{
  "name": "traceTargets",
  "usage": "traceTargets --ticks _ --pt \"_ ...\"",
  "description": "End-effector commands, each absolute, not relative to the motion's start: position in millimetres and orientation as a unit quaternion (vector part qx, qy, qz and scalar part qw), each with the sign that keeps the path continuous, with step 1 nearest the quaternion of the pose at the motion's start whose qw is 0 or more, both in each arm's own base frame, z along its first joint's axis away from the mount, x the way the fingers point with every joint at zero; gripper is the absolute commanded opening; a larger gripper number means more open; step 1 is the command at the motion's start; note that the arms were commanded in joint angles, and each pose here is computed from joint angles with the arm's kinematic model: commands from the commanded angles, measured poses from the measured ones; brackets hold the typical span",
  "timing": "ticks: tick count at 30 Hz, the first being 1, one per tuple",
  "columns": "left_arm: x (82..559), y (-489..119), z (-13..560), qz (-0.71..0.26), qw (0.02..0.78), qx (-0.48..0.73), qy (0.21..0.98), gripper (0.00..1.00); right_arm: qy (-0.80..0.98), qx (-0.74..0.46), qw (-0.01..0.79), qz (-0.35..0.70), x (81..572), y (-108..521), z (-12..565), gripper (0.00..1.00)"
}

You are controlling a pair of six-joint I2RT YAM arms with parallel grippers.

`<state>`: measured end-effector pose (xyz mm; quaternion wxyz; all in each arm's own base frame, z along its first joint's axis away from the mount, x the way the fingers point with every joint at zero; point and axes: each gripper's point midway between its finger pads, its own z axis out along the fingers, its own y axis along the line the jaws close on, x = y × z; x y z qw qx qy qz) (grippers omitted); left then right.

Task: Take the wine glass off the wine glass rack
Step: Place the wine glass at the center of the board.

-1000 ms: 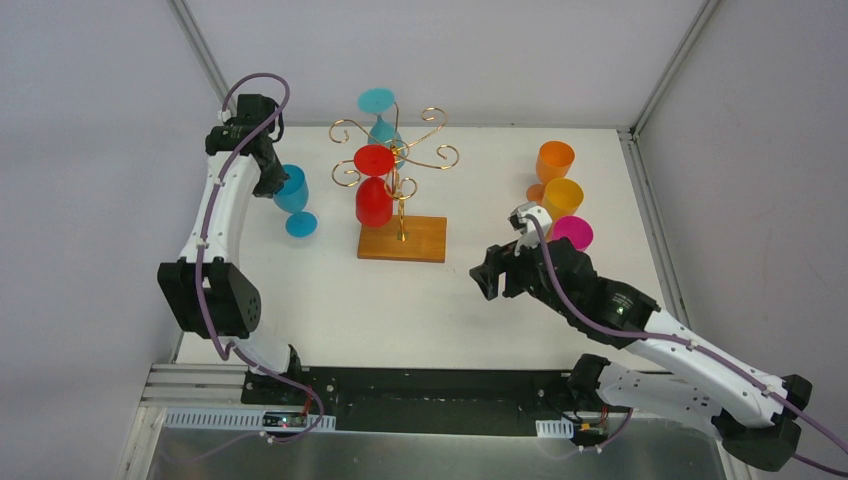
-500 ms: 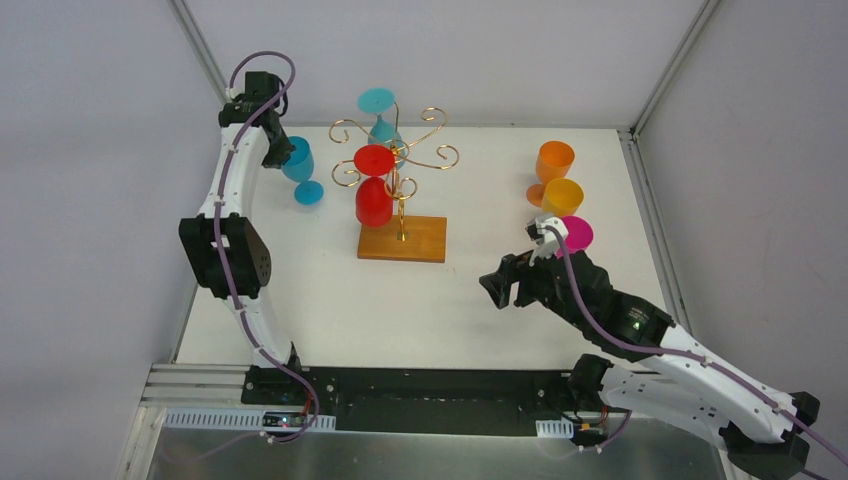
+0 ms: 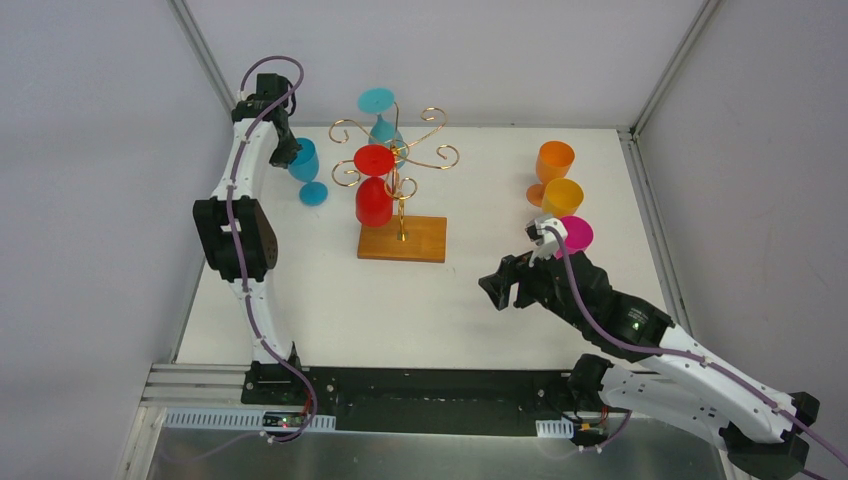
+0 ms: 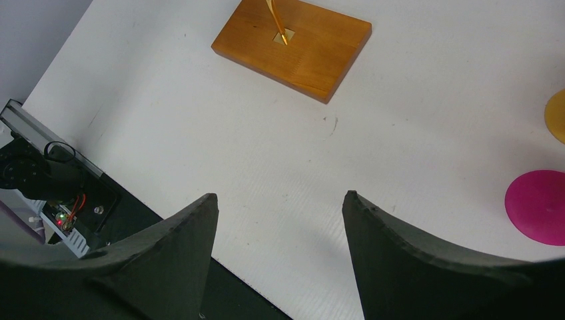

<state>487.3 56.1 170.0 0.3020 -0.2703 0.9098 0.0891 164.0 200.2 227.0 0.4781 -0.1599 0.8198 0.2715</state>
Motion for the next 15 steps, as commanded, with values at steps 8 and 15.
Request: traceTargets --ticks 8,15 --pt "501.9 54.4 170.6 0.075 0.32 -0.277 0.903 0.1 0.823 -0.151 0.472 0.278 164.2 203.2 226.7 0.77" --pt "500.7 50.7 169.0 0.067 0.319 -0.262 0.908 0.26 0.825 -0.152 0.467 0.279 163.3 204.2 225.1 0.77"
